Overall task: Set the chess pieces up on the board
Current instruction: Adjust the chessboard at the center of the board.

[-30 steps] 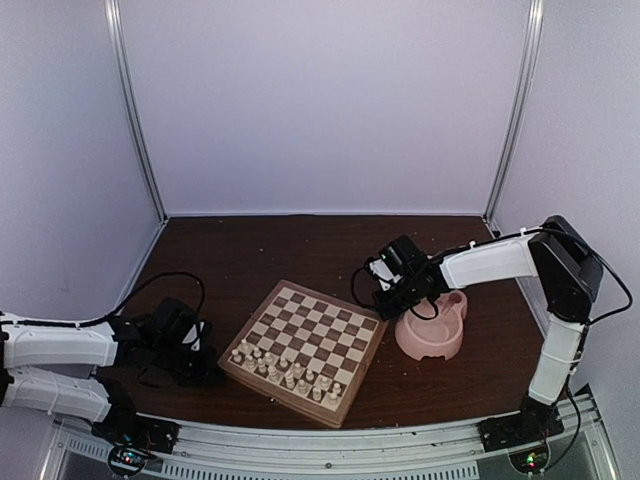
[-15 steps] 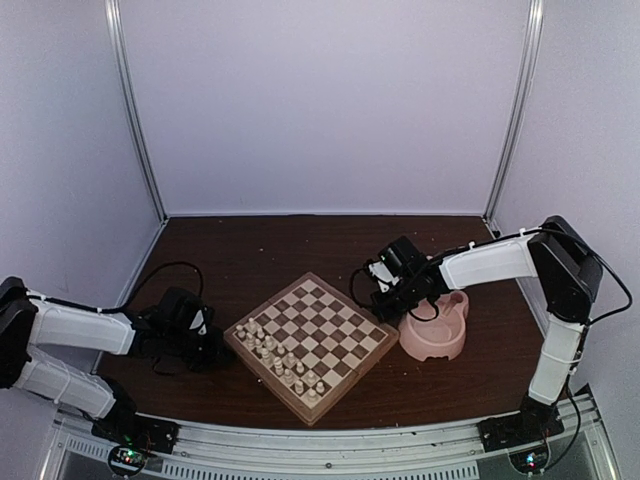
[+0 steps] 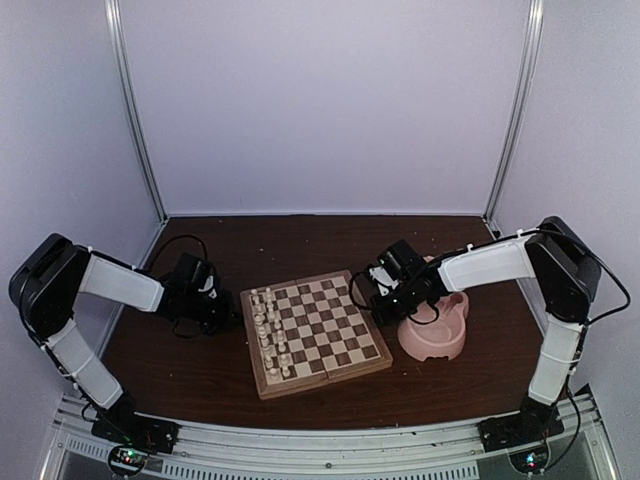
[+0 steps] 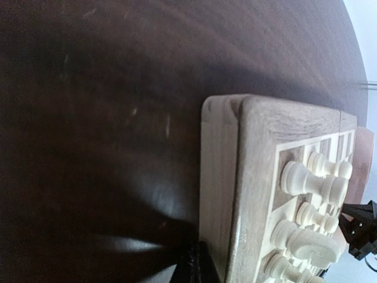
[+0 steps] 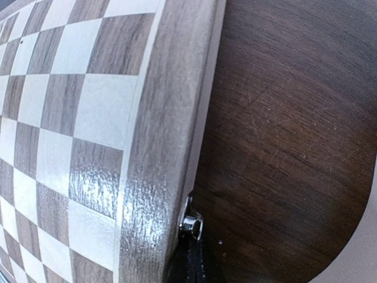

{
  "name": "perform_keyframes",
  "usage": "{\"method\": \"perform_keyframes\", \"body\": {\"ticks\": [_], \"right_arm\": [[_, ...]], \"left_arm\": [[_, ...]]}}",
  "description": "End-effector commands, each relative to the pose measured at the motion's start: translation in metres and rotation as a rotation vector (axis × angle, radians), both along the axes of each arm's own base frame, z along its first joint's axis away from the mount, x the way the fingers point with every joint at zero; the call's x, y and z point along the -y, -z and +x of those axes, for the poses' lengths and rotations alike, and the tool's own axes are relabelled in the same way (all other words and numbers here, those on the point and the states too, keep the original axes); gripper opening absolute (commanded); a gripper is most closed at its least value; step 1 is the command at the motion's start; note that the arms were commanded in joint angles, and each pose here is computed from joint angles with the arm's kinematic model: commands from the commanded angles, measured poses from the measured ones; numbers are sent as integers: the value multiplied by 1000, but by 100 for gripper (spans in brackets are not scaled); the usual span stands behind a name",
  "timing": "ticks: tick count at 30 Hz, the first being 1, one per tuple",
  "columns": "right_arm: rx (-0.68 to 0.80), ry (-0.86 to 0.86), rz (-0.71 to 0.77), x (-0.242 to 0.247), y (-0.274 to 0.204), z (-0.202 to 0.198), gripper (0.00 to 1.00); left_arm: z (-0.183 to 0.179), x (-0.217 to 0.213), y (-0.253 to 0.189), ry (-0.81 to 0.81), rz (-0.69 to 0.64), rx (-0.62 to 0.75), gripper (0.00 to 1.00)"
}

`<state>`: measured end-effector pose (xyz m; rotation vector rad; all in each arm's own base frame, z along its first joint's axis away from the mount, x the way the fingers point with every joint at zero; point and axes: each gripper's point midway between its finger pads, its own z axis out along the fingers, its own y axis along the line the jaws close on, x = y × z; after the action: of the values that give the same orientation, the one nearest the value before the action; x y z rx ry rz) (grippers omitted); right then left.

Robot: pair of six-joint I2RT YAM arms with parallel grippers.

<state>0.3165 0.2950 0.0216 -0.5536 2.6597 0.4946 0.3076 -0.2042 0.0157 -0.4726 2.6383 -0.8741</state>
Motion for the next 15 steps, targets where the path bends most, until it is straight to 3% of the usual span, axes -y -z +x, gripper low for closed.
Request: {"method": "perform_keyframes", "body": {"ticks": [1,8,15], "right_arm": [[-37,-95,47,-34,7,-27,0],[-8,-111,66,-41,-1,-31,0],[41,-76,51,-46,1,-44,0]], "left_arm": [[14,20,11,73,-17,-6,0],[45,13,12,79,40,-15,0],[67,10,3,124,-1,52,0]]}}
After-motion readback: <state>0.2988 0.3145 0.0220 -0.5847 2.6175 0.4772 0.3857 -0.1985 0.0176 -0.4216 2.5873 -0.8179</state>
